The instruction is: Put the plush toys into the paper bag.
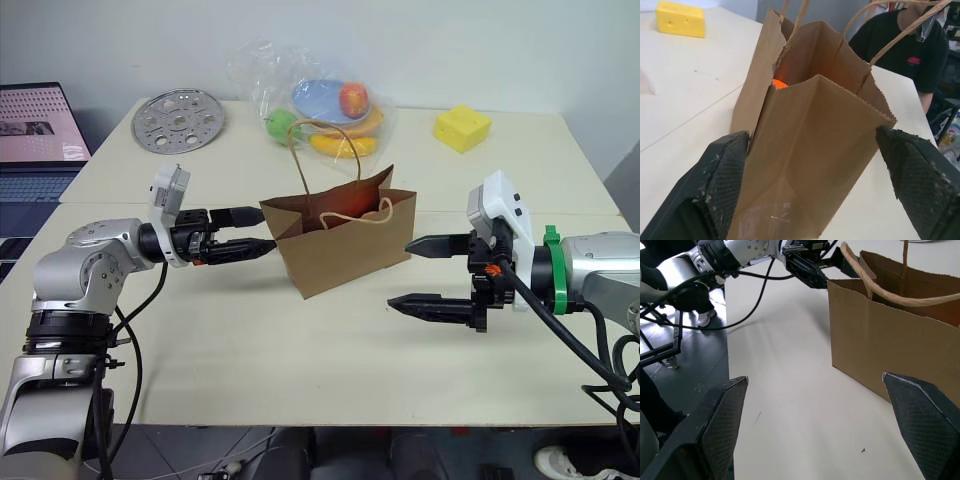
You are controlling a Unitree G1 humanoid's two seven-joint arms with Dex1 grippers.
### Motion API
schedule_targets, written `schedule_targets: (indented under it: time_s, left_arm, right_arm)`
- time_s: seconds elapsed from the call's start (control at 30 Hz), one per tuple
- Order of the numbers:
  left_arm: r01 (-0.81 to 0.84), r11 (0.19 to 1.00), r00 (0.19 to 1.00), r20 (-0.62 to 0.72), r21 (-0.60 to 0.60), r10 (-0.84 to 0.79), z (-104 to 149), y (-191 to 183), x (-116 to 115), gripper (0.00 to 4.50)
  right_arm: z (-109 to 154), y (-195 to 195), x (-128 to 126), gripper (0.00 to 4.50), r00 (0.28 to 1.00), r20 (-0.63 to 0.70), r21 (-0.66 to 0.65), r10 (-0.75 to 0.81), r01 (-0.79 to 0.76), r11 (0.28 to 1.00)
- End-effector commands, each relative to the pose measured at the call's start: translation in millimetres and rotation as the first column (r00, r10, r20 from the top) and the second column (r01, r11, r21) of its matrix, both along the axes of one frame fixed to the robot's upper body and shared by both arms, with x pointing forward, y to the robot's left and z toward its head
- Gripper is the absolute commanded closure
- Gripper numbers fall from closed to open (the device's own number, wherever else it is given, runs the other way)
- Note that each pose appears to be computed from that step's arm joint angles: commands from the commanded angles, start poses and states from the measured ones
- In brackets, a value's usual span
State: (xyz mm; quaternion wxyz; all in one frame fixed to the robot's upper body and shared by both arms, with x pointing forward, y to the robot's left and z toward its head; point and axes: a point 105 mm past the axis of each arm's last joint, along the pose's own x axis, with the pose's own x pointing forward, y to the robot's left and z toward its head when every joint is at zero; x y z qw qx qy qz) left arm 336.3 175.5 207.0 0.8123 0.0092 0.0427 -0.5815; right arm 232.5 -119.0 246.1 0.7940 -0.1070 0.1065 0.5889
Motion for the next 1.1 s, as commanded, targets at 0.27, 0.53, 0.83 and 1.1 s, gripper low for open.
schedule_targets:
  time_s: [0.27, 0.53, 0.83, 1.1]
  left_arm:
    - [0.039, 0.999, 0.998, 0.043, 0.010, -0.039, 10.5, 3.4, -13.6, 0.18]
    - [0.035, 0.999, 0.996, 0.086, 0.006, -0.036, 1.1, -21.9, -13.0, 0.18]
    - [-0.103, 0.991, 0.988, 0.106, -0.087, 0.112, -8.9, -46.7, 3.3, 0.18]
    - [-0.127, 0.990, 0.979, 0.155, -0.059, 0.135, -17.1, -49.3, 5.6, 1.38]
  right_arm:
    - [10.1, 0.1, -3.3, 0.00, 0.999, 0.045, 0.008, 0.013, -0.014, 1.000]
    - [9.7, 1.9, -2.2, 0.00, 0.998, 0.058, 0.010, 0.015, -0.016, 1.000]
    - [4.8, 3.4, -1.1, 0.00, 0.996, 0.094, 0.000, -0.005, 0.005, 1.000]
    - [3.5, 7.8, 1.0, 0.00, 0.988, 0.152, -0.002, -0.014, 0.014, 1.000]
